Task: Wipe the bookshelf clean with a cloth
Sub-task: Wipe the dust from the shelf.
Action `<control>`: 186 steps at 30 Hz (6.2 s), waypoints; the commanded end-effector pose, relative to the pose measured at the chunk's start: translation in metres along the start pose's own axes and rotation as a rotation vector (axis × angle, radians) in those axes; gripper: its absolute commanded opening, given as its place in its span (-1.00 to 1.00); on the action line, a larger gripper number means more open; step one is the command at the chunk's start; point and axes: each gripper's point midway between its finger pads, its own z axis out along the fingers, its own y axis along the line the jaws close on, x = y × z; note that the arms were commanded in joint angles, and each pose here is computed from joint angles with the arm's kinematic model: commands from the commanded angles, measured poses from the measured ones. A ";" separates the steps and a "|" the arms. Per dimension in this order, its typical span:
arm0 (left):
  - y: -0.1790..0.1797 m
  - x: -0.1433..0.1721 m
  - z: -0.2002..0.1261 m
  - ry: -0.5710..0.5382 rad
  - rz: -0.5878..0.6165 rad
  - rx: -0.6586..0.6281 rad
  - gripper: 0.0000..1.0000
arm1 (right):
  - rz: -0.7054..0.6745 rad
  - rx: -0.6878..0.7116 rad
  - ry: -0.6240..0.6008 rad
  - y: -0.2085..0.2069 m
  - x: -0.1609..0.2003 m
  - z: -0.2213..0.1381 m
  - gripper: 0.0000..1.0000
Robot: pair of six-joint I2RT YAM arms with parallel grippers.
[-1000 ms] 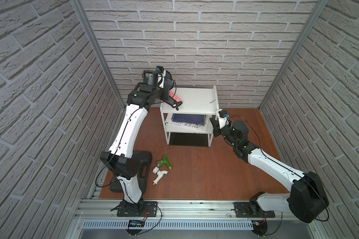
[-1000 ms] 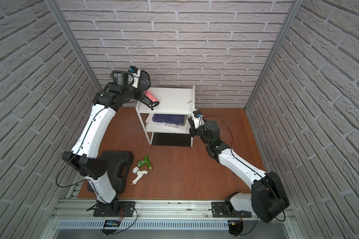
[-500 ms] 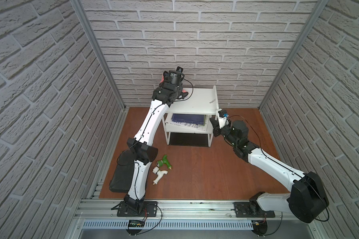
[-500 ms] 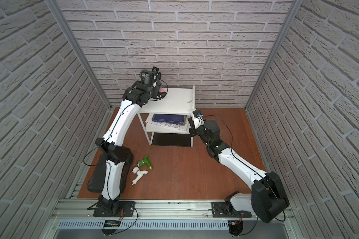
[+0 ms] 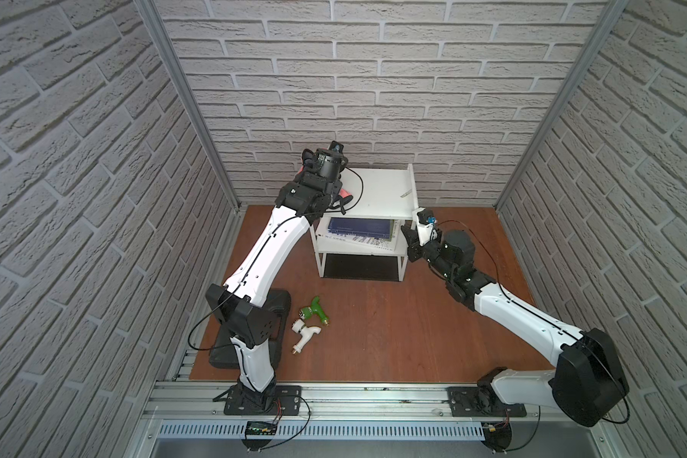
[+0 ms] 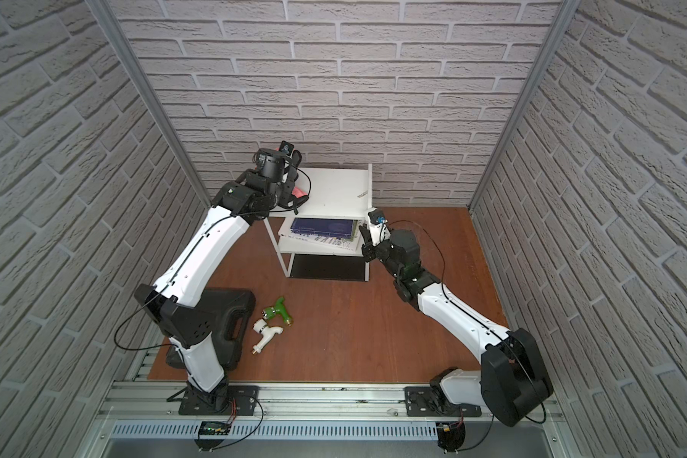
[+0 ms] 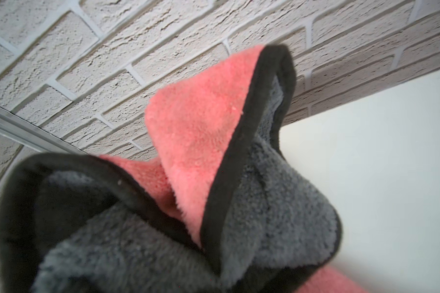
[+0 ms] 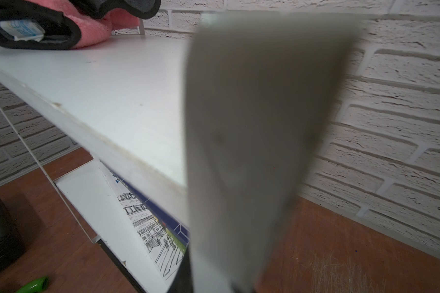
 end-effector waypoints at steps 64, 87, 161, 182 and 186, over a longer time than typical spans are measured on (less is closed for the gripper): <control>0.066 0.097 -0.130 -0.237 -0.596 0.270 -1.00 | -0.084 0.076 0.015 -0.051 0.011 -0.013 -0.94; 0.029 -0.028 -0.027 -0.326 -0.538 0.729 -1.00 | -0.024 -0.095 -0.013 -0.025 0.007 0.002 -0.84; -0.185 -0.040 -0.069 -0.185 -0.122 0.599 -1.00 | 0.068 -0.080 0.019 -0.026 0.024 -0.002 -0.70; -0.188 -0.020 -0.113 -0.265 -0.182 0.629 -1.00 | 0.106 -0.072 -0.003 -0.027 0.016 -0.007 -0.62; -0.146 0.007 -0.109 -0.236 -0.193 0.487 -1.00 | 0.098 -0.078 -0.002 -0.026 0.015 -0.009 -0.59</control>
